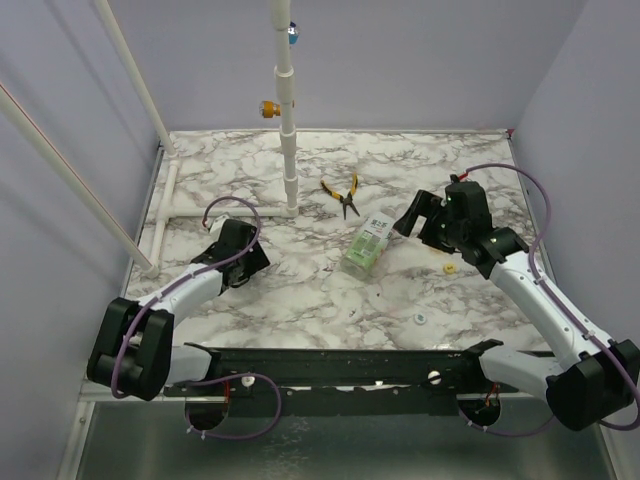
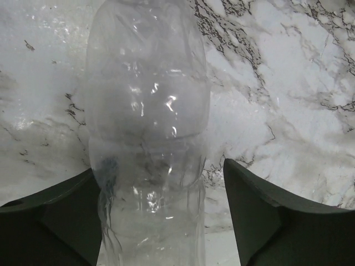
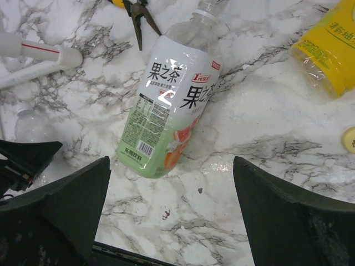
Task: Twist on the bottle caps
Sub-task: Place the plastic bottle at the center of the board, then pick up the plastic bottle at the center of the board.
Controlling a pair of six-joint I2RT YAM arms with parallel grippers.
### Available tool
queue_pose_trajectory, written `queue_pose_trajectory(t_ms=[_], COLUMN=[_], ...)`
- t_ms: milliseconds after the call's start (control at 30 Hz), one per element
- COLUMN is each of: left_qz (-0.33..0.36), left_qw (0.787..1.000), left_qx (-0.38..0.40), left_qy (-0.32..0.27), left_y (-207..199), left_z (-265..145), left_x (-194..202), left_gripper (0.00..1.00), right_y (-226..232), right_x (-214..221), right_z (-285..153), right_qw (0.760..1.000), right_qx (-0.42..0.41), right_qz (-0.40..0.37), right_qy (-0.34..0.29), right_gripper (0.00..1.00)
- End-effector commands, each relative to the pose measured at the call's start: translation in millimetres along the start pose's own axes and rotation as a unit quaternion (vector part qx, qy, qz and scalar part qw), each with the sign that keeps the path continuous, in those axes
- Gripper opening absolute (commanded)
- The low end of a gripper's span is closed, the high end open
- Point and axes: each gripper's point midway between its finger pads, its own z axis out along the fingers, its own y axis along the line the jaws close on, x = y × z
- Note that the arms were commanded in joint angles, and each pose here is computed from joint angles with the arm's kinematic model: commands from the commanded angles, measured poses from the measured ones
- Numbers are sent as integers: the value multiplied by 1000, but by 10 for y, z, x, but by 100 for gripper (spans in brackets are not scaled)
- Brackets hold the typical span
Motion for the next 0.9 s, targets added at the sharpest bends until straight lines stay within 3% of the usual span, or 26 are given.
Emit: queue_pose_trajectory(t_ms=[0,67,467,867], left_qz=[-12,-16,-7,87], left_qw=[1000,1000,998,995], left_qx=[-5,-2,-15,45], left_qy=[-7,-15,-68,-38], left_y=[4,-7,-30,-318], left_z=[5,-32,-475,-766], left_x=[-44,-92,-515,-638], left_gripper=[88,99,99,99], right_y=[-78,-71,-233,-795], right_x=[-21,-42,-101,-223], right_z=[-3,-17,9,141], right_qw=[1000,1000,996,977], right_qx=[17,17,76,153], right_qz=[8,8,44,149], right_qy=[-9,-13,-26,-21], right_gripper=[95,95,100,100])
